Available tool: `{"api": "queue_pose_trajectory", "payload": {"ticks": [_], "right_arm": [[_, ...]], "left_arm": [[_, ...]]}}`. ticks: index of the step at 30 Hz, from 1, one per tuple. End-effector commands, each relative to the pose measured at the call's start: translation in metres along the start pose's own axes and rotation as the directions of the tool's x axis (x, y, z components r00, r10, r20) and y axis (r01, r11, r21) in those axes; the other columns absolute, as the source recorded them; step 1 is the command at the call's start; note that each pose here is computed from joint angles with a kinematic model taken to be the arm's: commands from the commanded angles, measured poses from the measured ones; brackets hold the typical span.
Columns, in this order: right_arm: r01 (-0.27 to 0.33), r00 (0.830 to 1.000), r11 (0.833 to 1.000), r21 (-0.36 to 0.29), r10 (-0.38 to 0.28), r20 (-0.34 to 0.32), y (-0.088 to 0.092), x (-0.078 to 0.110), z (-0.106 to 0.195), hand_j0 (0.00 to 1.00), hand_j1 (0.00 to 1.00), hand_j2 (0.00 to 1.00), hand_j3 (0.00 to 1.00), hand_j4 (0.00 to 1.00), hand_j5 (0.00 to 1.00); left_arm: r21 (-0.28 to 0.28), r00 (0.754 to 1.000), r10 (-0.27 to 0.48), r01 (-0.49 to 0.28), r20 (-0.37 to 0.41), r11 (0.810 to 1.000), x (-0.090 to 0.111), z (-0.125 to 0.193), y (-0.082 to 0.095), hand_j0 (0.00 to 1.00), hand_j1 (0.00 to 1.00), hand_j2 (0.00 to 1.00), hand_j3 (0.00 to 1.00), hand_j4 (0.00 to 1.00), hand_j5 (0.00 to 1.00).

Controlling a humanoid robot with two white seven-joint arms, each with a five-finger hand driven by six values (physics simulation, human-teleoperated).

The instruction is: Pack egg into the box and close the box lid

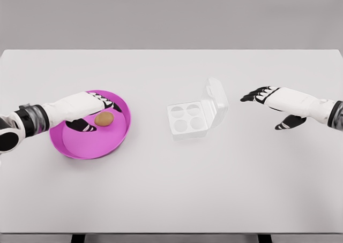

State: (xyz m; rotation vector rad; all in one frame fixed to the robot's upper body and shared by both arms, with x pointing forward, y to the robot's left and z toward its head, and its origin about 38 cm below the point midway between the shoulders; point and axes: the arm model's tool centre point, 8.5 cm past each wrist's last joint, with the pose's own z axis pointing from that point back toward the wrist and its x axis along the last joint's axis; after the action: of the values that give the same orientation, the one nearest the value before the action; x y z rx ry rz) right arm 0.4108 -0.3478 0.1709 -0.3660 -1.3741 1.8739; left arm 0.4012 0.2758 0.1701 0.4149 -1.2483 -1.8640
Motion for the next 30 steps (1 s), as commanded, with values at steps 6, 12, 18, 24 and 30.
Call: {"api": "queue_pose_trajectory", "payload": {"ticks": [6,12,18,24,30], "right_arm": [[0.010,1.000,1.000,-0.011,-0.010,0.010,0.000,0.002,-0.003,1.00,1.00,1.00,1.00,1.00,1.00],[0.012,1.000,1.000,-0.009,-0.012,0.009,0.001,0.002,-0.003,1.00,1.00,1.00,1.00,1.00,1.00],[0.012,1.000,1.000,-0.008,-0.012,0.009,0.001,0.002,-0.004,1.00,1.00,1.00,1.00,1.00,1.00],[0.011,1.000,1.000,-0.010,-0.011,0.009,0.000,0.002,-0.003,1.00,1.00,1.00,1.00,1.00,1.00],[0.010,1.000,1.000,-0.003,-0.010,0.001,0.001,0.000,-0.001,1.00,1.00,1.00,1.00,1.00,1.00]], "left_arm": [[-0.002,1.000,0.008,-0.008,-0.005,1.000,-0.001,-0.003,-0.002,0.81,0.81,0.81,0.81,0.81,0.81],[-0.005,1.000,0.012,-0.012,-0.010,1.000,-0.002,-0.006,-0.005,0.81,0.81,0.81,0.81,0.81,0.81],[-0.004,1.000,0.005,-0.005,-0.016,1.000,-0.001,-0.010,-0.005,0.81,0.81,0.81,0.81,0.81,0.81],[-0.010,1.000,-0.005,0.005,-0.017,1.000,0.000,-0.012,-0.006,0.81,0.81,0.81,0.81,0.81,0.81],[-0.020,1.000,0.000,-0.001,-0.020,1.000,-0.002,-0.013,-0.010,0.81,0.81,0.81,0.81,0.81,0.81]]}}
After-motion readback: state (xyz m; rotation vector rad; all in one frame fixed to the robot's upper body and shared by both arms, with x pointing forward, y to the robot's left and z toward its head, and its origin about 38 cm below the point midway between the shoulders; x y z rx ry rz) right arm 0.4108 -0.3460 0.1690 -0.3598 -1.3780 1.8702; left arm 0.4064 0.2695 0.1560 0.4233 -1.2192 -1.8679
